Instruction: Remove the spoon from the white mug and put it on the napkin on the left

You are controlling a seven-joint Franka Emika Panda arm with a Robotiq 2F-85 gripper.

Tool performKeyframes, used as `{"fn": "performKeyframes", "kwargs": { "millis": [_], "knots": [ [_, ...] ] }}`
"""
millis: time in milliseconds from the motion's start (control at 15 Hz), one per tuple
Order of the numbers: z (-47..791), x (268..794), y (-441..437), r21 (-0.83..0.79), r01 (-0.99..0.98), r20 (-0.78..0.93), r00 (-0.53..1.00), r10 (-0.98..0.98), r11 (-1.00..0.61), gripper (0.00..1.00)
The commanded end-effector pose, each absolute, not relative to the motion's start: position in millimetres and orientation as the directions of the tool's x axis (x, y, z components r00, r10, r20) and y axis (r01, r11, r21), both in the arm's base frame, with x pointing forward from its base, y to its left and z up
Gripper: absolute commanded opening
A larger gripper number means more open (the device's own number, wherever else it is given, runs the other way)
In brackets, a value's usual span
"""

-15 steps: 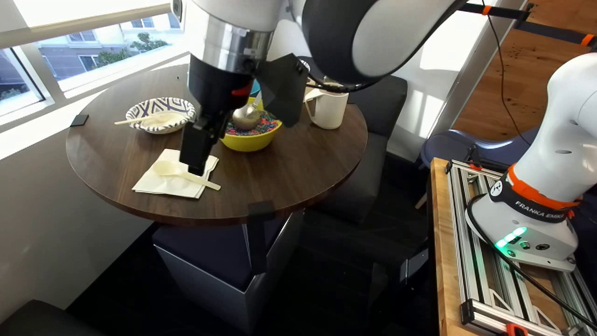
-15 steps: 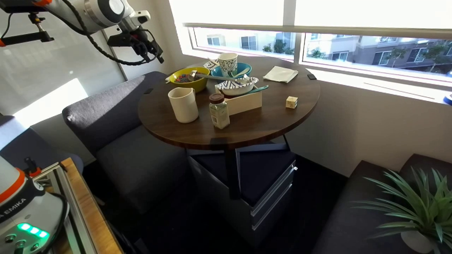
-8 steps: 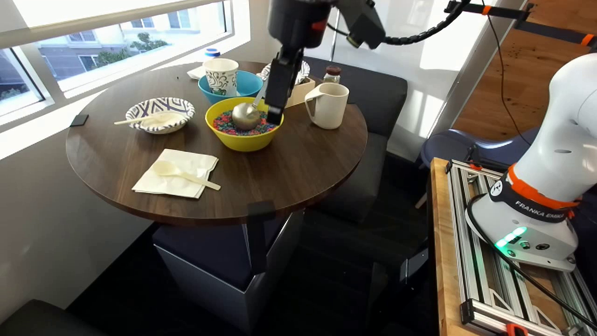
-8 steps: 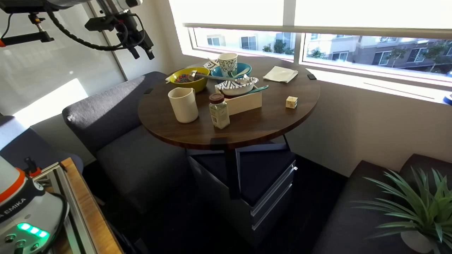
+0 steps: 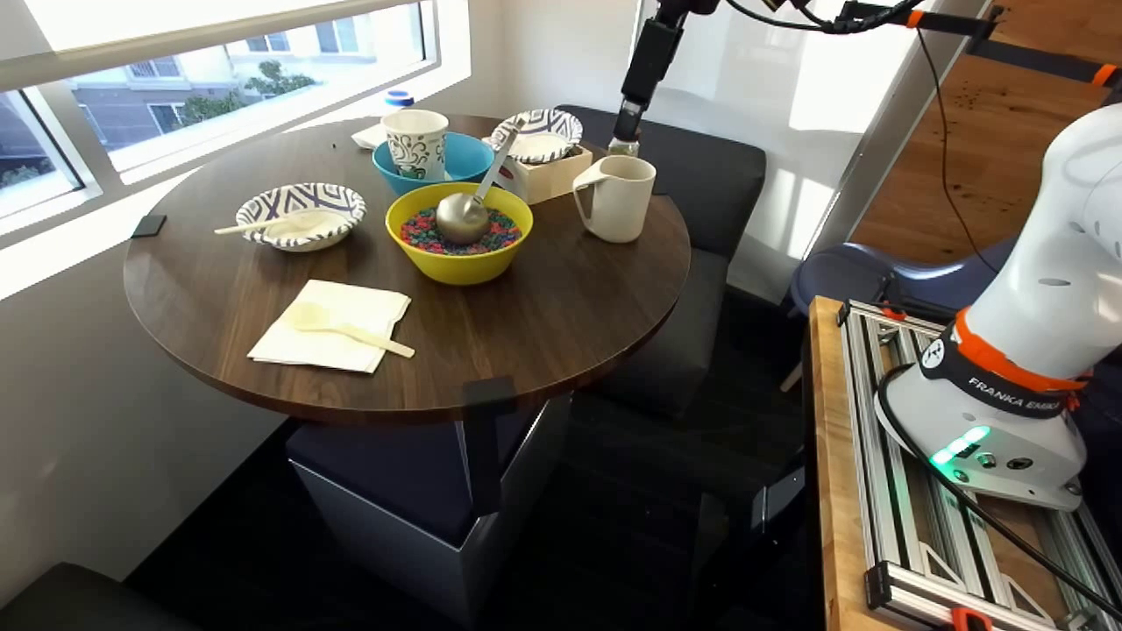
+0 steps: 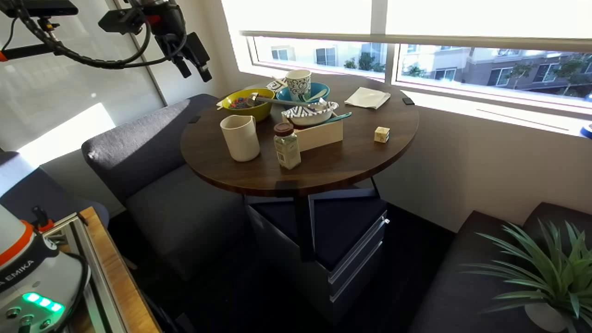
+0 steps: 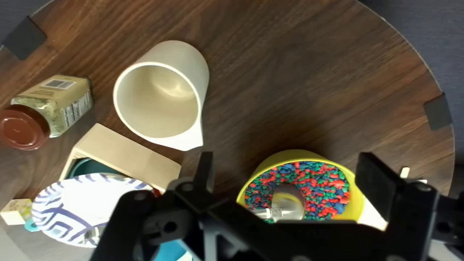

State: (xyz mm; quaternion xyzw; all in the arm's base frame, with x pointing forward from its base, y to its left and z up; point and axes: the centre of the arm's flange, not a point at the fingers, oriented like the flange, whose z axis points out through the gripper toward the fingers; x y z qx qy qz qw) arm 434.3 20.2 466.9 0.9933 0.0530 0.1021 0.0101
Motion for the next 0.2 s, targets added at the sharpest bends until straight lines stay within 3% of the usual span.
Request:
{"fn": "performKeyframes", "kwargs": {
  "millis": [0,133],
  "knots": [
    [468.8,430.3,14.8,0.030,0.100,0.207,0.973,0.104,-0.995,1.00],
    [470.5,426.3,14.5,0.030,0.102,0.212,0.972,0.106,-0.994,1.00]
  ]
}}
